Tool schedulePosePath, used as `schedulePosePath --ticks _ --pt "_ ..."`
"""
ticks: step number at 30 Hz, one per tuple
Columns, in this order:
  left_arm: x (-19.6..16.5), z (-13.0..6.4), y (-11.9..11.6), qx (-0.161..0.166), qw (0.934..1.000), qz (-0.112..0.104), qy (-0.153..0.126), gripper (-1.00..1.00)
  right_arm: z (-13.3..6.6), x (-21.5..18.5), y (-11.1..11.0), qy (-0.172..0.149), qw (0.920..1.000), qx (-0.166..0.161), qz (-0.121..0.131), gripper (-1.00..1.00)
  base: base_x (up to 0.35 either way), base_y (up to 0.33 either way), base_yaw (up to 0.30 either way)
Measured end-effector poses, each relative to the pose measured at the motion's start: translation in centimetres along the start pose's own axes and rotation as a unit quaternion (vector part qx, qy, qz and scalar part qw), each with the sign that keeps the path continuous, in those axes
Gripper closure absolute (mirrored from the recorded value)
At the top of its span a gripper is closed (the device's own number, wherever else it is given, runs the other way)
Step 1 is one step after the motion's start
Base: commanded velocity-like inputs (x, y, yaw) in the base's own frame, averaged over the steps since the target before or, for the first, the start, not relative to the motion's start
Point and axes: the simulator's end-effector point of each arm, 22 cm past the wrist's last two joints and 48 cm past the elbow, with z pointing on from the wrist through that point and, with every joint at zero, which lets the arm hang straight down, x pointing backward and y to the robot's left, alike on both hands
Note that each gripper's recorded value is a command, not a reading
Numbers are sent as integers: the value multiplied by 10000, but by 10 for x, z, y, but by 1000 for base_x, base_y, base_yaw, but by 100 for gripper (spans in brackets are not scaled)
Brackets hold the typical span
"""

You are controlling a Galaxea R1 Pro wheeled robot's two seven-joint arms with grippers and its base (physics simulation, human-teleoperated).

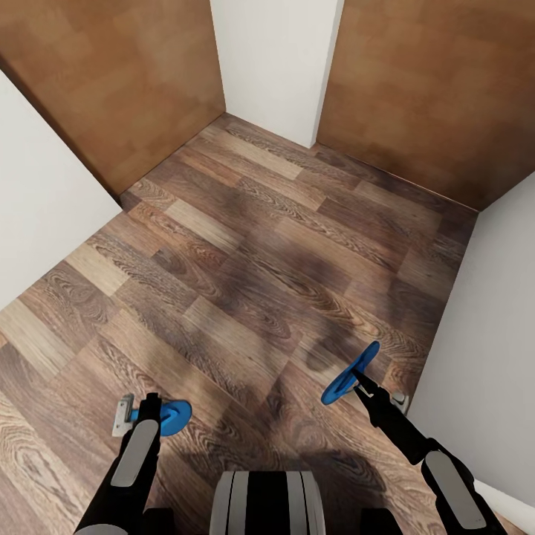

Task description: In the bedroom, move the book from the bed onto either nightstand, and place the two sandals side by side next to the bed.

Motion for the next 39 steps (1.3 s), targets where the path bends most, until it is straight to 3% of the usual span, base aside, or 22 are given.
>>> schedulePosePath --ticks 5,9,14,23,26,30,39 --pt "-3 1 3 -31 10000 -39 -84 -100 0 0 0 1 10000 0 3 100 0 0 0" --pt "-3 8 25 -287 9993 -30 -235 -100 0 0 0 0 10000 0 2 100 0 0 0" --pt "-1 11 17 -288 9993 -42 -240 -100 0 0 0 2 10000 2 1 100 0 0 0" --pt "7 16 27 -431 9989 43 -188 -100 0 0 0 0 10000 -4 2 100 0 0 0" --pt "7 16 20 -263 9995 52 -182 -100 0 0 0 0 10000 -5 1 100 0 0 0" --pt "10 16 -8 361 9992 64 -155 -100 0 0 0 -1 10000 -6 1 100 0 0 0" --pt "11 15 -13 479 9987 74 -141 -100 0 0 1 -1 10000 -7 0 100 0 0 0"
